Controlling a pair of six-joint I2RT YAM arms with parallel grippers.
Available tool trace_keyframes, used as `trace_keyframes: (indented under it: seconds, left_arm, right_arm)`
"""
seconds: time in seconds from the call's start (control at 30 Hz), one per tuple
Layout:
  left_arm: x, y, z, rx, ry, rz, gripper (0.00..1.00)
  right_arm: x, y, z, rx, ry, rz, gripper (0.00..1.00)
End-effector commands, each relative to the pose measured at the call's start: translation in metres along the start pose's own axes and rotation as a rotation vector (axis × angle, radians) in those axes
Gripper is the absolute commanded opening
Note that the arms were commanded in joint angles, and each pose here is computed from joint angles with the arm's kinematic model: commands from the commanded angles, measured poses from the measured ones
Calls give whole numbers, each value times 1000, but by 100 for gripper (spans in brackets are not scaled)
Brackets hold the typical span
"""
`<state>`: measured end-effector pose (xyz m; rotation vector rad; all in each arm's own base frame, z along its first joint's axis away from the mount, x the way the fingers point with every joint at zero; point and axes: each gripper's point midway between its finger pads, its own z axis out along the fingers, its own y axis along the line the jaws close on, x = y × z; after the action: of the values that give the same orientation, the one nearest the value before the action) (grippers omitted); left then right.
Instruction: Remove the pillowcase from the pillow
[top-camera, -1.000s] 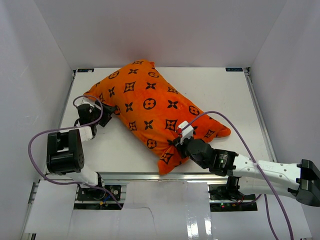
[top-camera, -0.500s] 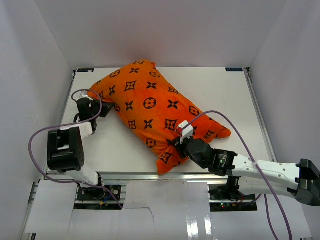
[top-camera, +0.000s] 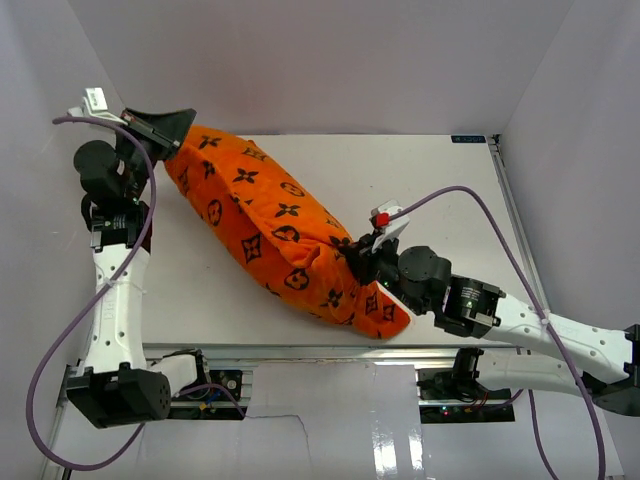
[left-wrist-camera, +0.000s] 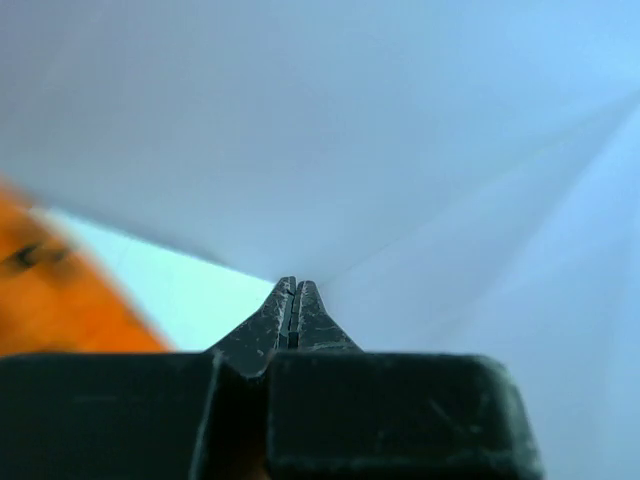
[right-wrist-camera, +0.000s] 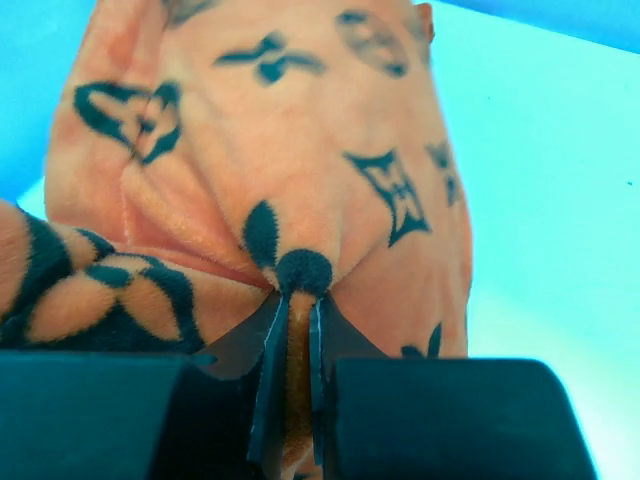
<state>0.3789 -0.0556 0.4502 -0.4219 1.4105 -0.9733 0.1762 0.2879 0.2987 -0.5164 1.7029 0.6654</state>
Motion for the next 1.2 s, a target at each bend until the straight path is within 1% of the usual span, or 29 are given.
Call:
trace_keyframes:
  seconds: [0.0,0.03,0.07,0.1,0.13,0.17,0.2,0.27,0.3,0.33,0.37,0.4,0.43,0.47,0.5,0.53,0.57,0.6,0.63,0.7,0.73,0.77,0.87,0.93,1.0,1.07,1.1,1.17]
  left_arm:
    - [-7,-36,5,70,46,-20,0]
    - [2,-39,13,83,77,-32,0]
    - [12,-29,27,69,109,-38,0]
    - [19,-30,36,77,125,-28,0]
    - [41,-38,46,95,168,-26,0]
    - [52,-33,56,95,185,-6,0]
    - [73,-13,72,68,229,-19,0]
    - [101,-7,86,113,302,-37,0]
    - [119,9,96,104,358,-57,0]
    - [132,13,94,113,429,-72,0]
    - [138,22,96,93,455,-44,7]
    - [134,21,95,74,455,-21,18]
    - [139,41,88,-47,470,-20,31]
    - [130,41,77,-76,445,46,55]
    - [123,43,69,-127,423,71,67]
    - [125,76,51,-294,406,89,75]
    - [122,87,36,-366,382,105,81]
    - [128,101,3,-446,369,97,88]
    - [123,114,-13,-516,314,113,89]
    - [125,122,-39,-553,285,111,98]
    - [125,126,-57,-581,261,118,98]
    - [121,129,-64,-601,242,126,98]
    - [123,134,-89,-676,253,108,98]
    - [123,147,-109,-773,213,65,98]
    - [116,160,-137,-852,123,55,98]
    - [112,160,-158,-862,44,14,98]
    - [111,165,-168,-894,21,11,98]
    - [121,171,-179,-909,8,-46,98]
  right_arm:
    - [-43,-25,3,110,-131,125,8]
    - [-26,-31,7,119,-101,143,8]
    - [-16,-31,9,97,-80,198,8]
    - [-7,-47,12,132,-70,225,8]
    - [11,-56,13,146,-44,241,8]
    - [19,-59,15,134,-25,261,8]
    - [23,-75,17,169,-28,288,8]
    - [38,-83,22,156,15,300,8]
    - [41,-99,26,194,25,309,8]
    - [37,-97,29,166,29,313,8]
    - [37,-102,32,173,36,304,8]
    - [35,-101,32,162,38,294,8]
    - [31,-98,33,146,34,286,8]
    - [29,-96,32,135,30,280,8]
    - [28,-96,31,131,30,277,8]
    - [28,-94,31,123,29,274,8]
    - [19,-92,30,108,-3,277,8]
    - [19,-90,30,99,-2,274,8]
    - [19,-90,30,95,-2,271,8]
    - [18,-90,27,91,-5,266,8]
    - [20,-90,26,93,-4,262,8]
    - [20,-90,26,91,-5,263,8]
    - [29,-91,25,92,11,262,8]
    - [36,-91,26,92,28,263,8]
    - [42,-92,27,96,45,262,8]
    - [45,-92,26,98,54,261,8]
    - [46,-92,25,96,54,261,8]
    - [49,-92,24,93,55,261,8]
